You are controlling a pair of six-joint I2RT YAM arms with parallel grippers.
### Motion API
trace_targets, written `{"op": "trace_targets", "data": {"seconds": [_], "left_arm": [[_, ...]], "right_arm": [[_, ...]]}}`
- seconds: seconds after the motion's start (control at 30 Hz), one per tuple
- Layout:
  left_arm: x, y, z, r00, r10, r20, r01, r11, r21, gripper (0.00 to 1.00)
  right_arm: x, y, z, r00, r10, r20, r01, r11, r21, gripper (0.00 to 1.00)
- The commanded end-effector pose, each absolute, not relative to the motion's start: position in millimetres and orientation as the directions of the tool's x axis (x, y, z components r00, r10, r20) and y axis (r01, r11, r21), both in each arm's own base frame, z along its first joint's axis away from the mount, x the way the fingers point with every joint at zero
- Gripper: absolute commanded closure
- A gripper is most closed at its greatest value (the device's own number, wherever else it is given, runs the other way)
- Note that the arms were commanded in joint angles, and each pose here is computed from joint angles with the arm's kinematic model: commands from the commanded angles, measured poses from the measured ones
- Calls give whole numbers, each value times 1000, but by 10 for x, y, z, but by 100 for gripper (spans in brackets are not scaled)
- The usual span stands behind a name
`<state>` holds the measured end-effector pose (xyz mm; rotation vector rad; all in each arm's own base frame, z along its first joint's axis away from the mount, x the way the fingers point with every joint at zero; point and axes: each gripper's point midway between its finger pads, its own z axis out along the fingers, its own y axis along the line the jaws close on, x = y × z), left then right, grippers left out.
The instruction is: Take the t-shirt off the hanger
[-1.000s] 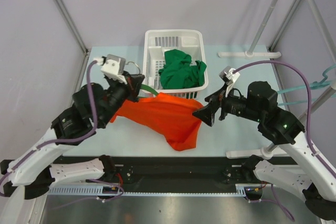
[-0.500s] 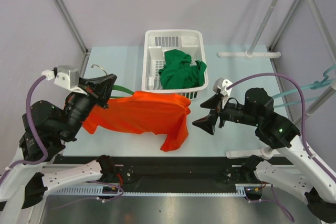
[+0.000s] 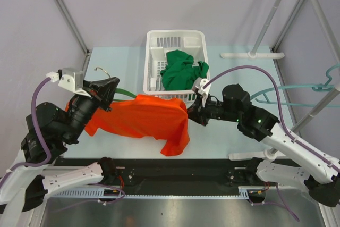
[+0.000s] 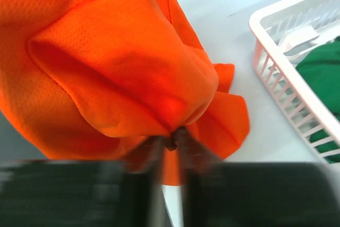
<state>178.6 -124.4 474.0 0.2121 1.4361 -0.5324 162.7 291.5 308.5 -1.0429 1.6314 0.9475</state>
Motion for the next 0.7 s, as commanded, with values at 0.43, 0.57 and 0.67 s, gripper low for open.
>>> {"op": "trace_targets", "data": {"seconds": [0.43, 0.57, 0.67], "left_arm": [[1949, -244, 4521, 217, -357, -909, -2, 931, -366, 100], [1897, -93, 4609, 297, -386, -873, -10, 913, -408, 100], [1861, -27, 4715, 324, -413, -851, -3, 899, -437, 100]], "right_arm": [[1933, 1627, 3897, -137, 60, -989, -511, 851, 122, 100], [1925, 1392, 3862, -115, 46, -992, -448, 889, 93, 100], [1918, 1251, 3824, -114, 91, -989, -394, 910, 129, 100]]}}
